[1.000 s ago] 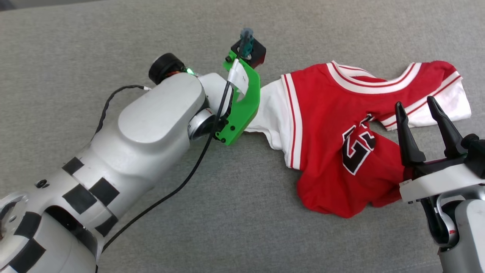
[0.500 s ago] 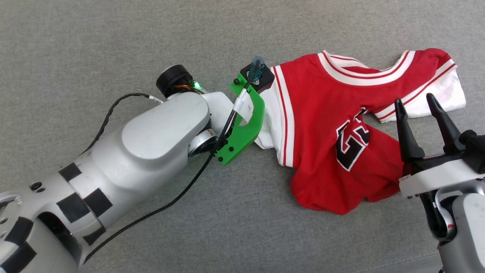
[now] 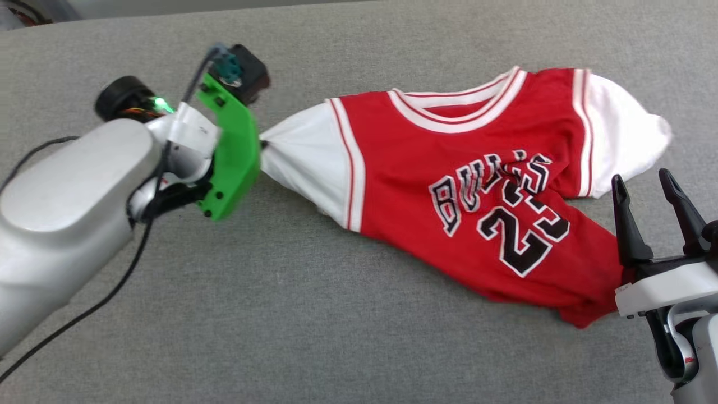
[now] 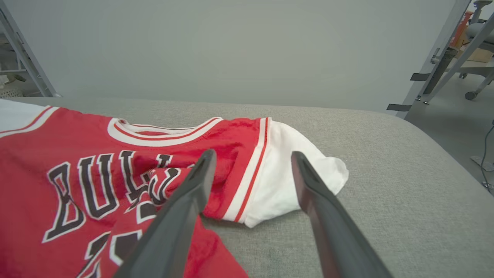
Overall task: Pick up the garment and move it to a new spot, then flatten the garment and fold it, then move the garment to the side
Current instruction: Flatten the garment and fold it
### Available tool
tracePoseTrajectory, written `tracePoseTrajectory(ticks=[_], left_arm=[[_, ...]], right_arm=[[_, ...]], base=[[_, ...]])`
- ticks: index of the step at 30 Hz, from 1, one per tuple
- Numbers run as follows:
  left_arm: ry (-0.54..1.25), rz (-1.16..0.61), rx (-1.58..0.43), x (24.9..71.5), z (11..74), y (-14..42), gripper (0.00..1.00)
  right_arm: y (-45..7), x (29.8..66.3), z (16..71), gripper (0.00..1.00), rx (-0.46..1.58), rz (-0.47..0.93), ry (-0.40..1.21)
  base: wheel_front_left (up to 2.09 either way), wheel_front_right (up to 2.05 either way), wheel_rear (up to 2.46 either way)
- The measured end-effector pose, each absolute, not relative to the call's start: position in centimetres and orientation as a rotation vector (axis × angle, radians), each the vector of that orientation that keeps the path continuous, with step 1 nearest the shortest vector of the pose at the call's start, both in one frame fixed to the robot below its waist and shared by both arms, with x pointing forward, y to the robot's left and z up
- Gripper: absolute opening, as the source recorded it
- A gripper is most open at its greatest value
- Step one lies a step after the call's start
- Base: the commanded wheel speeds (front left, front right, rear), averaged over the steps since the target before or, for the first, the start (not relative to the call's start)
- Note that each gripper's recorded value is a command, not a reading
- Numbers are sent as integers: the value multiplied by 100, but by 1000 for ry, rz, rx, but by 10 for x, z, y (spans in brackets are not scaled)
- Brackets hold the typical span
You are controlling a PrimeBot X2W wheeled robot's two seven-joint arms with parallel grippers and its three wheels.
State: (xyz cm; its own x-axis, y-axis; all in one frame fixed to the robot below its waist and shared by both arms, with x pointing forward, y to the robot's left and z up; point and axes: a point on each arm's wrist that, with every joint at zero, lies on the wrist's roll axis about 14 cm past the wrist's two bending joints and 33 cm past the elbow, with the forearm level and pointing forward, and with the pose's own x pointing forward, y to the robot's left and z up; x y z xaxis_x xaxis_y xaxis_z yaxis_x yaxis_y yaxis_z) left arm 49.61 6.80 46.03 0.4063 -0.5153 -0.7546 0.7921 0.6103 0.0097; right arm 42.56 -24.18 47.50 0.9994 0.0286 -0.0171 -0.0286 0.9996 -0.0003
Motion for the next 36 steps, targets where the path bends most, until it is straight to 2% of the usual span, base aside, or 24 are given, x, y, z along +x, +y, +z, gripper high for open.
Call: tracePoseTrajectory(ticks=[4, 10, 19, 20, 21, 22, 28, 33, 36], left_arm=[[796, -685, 386, 510, 467, 118, 0], [889, -504, 359, 515, 430, 177, 0], [945, -403, 287, 517, 379, 197, 0], [940, -401, 278, 516, 376, 195, 14], [926, -401, 272, 517, 376, 193, 36], [892, -400, 268, 520, 378, 191, 100], [545, -396, 214, 544, 429, 170, 100], [233, -327, 191, 548, 487, 175, 100], [154, -286, 175, 537, 503, 179, 100]], right_arm=[[-234, 430, 482, 100, 0, 55, -5], [-238, 432, 475, 100, -11, 49, 20], [-251, 428, 464, 100, -31, 19, 71], [-252, 428, 464, 100, -32, 16, 75], [-253, 428, 466, 100, -31, 14, 73], [-253, 429, 469, 100, -30, 13, 65], [-266, 432, 506, 100, -63, 7, -9], [-270, 448, 564, 100, -122, 36, -123], [-264, 463, 591, 100, -125, 70, -157]], base=[[0, 0, 0], [0, 0, 0], [0, 0, 0], [0, 0, 0], [0, 0, 0], [0, 0, 0], [0, 0, 0], [0, 0, 0], [0, 0, 0]])
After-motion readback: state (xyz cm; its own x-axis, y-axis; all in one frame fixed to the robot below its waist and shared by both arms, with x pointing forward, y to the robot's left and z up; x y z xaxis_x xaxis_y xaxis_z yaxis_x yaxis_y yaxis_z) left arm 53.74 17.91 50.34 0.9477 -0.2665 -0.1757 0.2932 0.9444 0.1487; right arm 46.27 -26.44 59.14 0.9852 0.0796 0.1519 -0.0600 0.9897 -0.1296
